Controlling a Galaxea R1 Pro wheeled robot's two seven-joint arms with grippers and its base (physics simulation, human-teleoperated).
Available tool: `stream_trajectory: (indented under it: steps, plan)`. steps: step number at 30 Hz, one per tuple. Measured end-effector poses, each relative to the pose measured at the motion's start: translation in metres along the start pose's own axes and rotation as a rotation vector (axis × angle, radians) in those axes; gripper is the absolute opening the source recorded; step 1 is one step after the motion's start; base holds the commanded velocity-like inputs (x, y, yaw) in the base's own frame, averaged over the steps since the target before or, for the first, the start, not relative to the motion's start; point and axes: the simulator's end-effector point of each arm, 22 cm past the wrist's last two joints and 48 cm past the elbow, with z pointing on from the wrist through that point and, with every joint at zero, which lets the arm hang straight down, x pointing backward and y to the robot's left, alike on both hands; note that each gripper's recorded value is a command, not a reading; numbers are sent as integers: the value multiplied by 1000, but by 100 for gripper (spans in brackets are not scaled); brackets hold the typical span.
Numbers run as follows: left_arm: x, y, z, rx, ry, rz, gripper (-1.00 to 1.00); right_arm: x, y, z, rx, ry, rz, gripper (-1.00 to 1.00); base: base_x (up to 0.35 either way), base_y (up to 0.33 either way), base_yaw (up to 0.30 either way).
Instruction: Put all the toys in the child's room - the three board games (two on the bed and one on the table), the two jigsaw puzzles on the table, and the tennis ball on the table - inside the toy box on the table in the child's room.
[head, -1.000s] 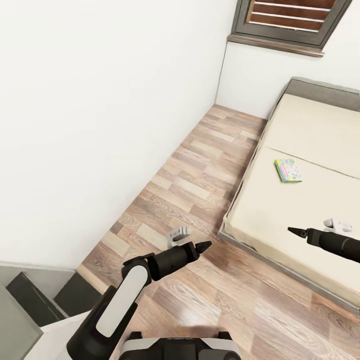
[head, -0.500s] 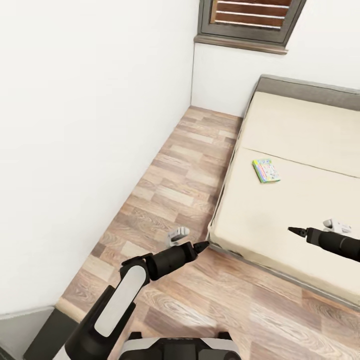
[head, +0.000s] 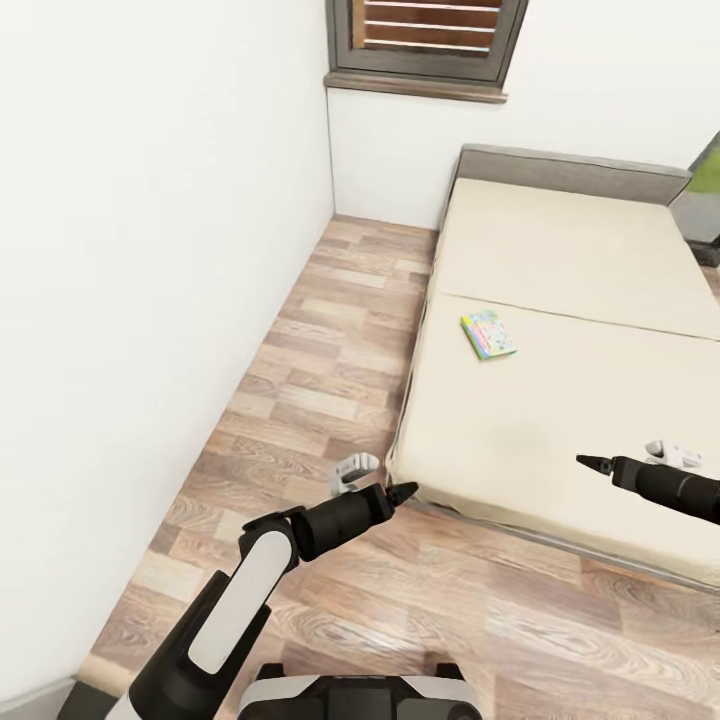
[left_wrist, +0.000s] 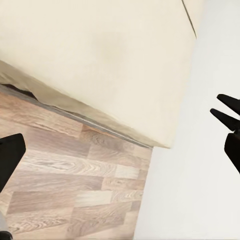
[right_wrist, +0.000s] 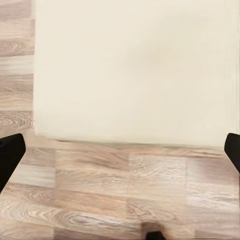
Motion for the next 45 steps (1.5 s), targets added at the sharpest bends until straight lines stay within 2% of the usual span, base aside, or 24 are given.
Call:
stream_trajectory:
  steps: [8, 11, 14, 22, 32, 35, 40, 45]
  plan:
    - [-3, 4, -3, -1, -8, -10, 100, 2, -7, 7, 12, 15, 27, 100, 16, 0, -282]
    - [-8, 11, -7, -8, -23, -29, 100, 3, -12, 11, 24, 24, 41, 100, 7, 0, -282]
    - [-18, 26, -15, -19, -55, -72, 100, 4, -19, 16, 43, 35, 61, 100, 4, 0, -282]
    - [-28, 40, -26, -4, -97, -123, 100, 4, -29, 24, 74, 50, 92, 100, 2, 0, -282]
    - [-30, 46, -32, 7, -114, -142, 100, -3, -33, 30, 101, 53, 107, 100, 71, -6, -259]
    - [-28, 49, -33, 4, -115, -148, 100, -2, -31, 33, 101, 53, 99, 100, 219, -38, -137]
    - [-29, 55, -37, -4, -125, -160, 100, -4, -20, 41, 90, 34, 56, 100, 263, -53, -80]
    - [-33, 64, -42, -16, -141, -177, 100, 1, 0, 54, 66, 39, -8, 100, 295, -48, -39]
